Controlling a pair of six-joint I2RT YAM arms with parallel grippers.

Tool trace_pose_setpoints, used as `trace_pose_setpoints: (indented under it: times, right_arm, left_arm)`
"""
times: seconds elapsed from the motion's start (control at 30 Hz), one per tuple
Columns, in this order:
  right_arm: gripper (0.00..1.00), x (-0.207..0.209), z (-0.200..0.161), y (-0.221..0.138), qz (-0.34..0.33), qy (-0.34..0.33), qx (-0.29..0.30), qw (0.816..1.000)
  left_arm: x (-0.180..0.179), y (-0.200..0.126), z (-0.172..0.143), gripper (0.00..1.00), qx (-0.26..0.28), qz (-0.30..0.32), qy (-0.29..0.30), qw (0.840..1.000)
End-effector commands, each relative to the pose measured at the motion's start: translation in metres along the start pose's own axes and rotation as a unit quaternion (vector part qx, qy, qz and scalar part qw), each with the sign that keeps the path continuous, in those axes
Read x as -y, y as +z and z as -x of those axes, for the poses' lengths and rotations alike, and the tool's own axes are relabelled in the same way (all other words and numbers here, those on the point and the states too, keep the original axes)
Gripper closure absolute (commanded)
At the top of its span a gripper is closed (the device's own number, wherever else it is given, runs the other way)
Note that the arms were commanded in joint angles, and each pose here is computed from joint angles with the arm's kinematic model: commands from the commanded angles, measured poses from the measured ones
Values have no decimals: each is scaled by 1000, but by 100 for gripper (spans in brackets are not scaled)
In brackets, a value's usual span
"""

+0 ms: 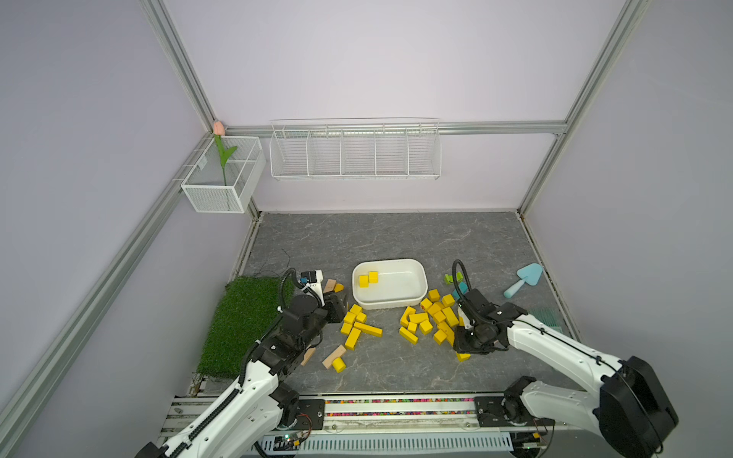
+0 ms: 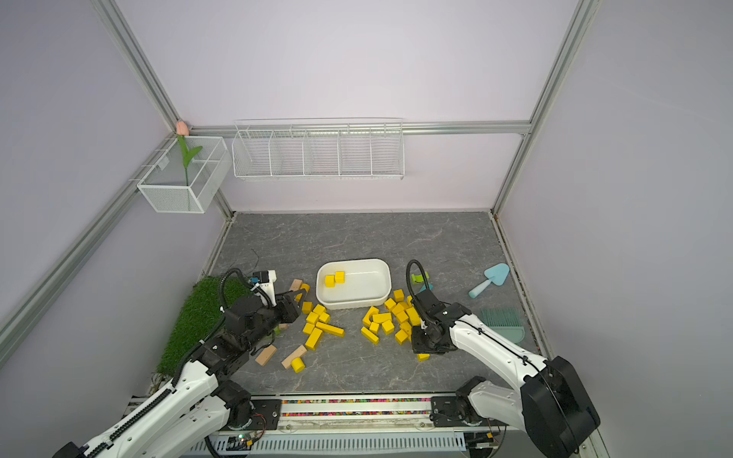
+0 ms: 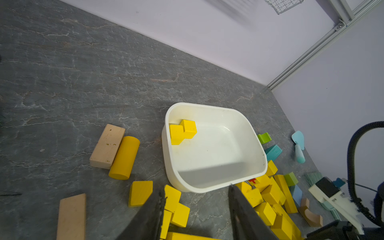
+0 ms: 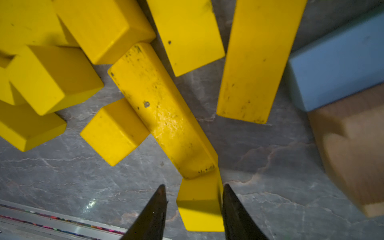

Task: Pick out the yellow building blocks
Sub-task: Pick up the building block from the center of the board.

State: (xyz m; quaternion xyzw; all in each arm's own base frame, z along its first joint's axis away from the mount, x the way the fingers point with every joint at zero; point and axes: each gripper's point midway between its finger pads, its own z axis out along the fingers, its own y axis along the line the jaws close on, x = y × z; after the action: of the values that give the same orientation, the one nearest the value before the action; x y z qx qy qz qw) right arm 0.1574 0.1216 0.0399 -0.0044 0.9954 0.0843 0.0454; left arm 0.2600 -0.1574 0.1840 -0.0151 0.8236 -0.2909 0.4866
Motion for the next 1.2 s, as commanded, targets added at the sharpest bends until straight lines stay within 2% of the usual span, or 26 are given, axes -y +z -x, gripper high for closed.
trace_pose_setpoints:
  times: [0.0,0.17,0.63,0.8,1.0,1.17]
  right_arm:
    - [54,8,-13,0,-26,17,-14,999]
    - [52,9,-15,-1,-47,10,-18,999]
    - [54,11,-14,4,-72,8,-17,997]
    - [58,10,-14,4,-72,3,-14,997]
    - [69,9,-13,3,-72,1,-12,997]
    - [72,7,-12,-1,-70,-5,-6,998]
  left_arm:
    - [-4,0,0,49,4,5,-6,1000]
    - [-4,0,1,49,5,5,-6,1000]
    - [-4,0,0,49,4,6,-7,1000]
    - [-4,0,1,49,5,5,-7,1000]
    - [-7,0,0,49,5,14,-10,1000]
    - [-12,0,1,49,7,30,-16,999]
